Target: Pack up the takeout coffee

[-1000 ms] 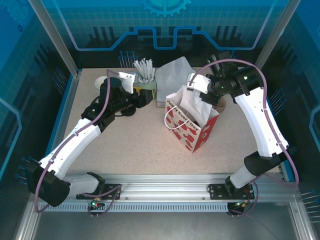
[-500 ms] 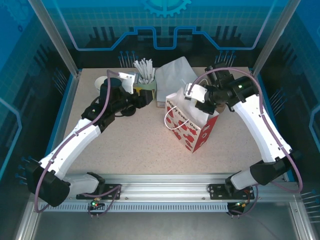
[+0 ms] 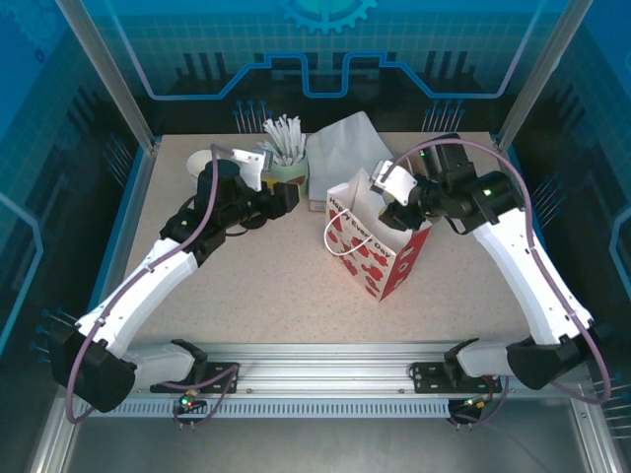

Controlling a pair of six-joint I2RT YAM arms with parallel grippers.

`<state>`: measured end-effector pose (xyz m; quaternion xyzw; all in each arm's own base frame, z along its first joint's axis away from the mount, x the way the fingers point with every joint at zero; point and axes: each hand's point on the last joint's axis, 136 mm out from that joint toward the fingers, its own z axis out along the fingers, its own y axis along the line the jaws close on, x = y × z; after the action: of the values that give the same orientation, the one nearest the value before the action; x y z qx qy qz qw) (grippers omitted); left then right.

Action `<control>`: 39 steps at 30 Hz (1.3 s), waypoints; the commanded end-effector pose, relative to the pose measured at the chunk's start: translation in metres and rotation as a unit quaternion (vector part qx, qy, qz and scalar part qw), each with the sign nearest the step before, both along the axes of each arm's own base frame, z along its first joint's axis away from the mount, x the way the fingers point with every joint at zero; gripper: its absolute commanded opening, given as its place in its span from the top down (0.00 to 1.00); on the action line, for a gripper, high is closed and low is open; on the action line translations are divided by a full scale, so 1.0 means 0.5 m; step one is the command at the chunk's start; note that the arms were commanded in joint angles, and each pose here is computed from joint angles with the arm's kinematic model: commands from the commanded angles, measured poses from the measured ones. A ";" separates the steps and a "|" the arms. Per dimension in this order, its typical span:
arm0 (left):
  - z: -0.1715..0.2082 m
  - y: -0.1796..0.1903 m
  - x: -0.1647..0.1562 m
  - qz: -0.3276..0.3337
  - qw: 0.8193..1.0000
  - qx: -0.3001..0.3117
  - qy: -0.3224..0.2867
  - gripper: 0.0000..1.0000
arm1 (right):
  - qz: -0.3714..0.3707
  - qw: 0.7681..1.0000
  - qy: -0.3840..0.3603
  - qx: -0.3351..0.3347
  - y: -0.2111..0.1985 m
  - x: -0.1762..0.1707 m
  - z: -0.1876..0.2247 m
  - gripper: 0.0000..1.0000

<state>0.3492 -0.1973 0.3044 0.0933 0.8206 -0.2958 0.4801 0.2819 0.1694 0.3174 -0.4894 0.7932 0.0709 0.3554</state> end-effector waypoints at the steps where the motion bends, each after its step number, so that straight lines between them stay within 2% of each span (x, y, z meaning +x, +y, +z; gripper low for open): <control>1: 0.009 0.014 -0.003 0.015 1.000 0.005 -0.022 0.37 | -0.031 0.997 -0.014 0.068 -0.001 -0.005 0.044 0.55; 5: 0.003 0.015 -0.006 0.016 1.000 0.001 -0.023 0.37 | -0.070 0.994 -0.011 0.082 -0.023 0.003 0.034 0.56; 12: -0.001 0.014 -0.007 0.015 1.000 -0.001 -0.020 0.37 | -0.099 0.993 0.040 0.046 -0.043 0.005 -0.036 0.59; 15: -0.002 0.014 -0.006 0.015 1.000 -0.001 -0.020 0.37 | -0.104 0.993 0.052 0.034 -0.048 0.005 -0.061 0.67; 19: -0.002 0.013 -0.006 0.015 1.000 -0.001 -0.020 0.37 | -0.104 0.992 0.063 0.032 -0.045 0.008 -0.074 0.90; 20: -0.003 0.013 -0.007 0.014 1.000 0.000 -0.019 0.37 | -0.104 0.992 0.065 0.033 -0.044 0.010 -0.076 0.93; 27: -0.009 0.014 -0.006 0.015 1.000 0.000 -0.017 0.37 | -0.099 0.989 0.101 0.033 -0.026 0.011 -0.124 0.97; 30: -0.009 0.015 -0.006 0.016 1.000 0.002 -0.018 0.37 | -0.099 0.989 0.105 0.033 -0.022 0.008 -0.128 0.94; 32: -0.014 0.015 -0.006 0.017 1.000 0.005 -0.016 0.37 | -0.100 0.989 0.099 0.042 -0.019 0.007 -0.111 0.87; 39: -0.028 0.037 -0.008 0.039 0.999 0.014 -0.019 0.36 | -0.113 0.985 0.011 0.128 -0.025 -0.004 0.019 0.50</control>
<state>0.3463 -0.1869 0.2808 0.0787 0.8302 -0.2742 0.4790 0.2828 0.1556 0.2770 -0.3666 0.8619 0.1167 0.3303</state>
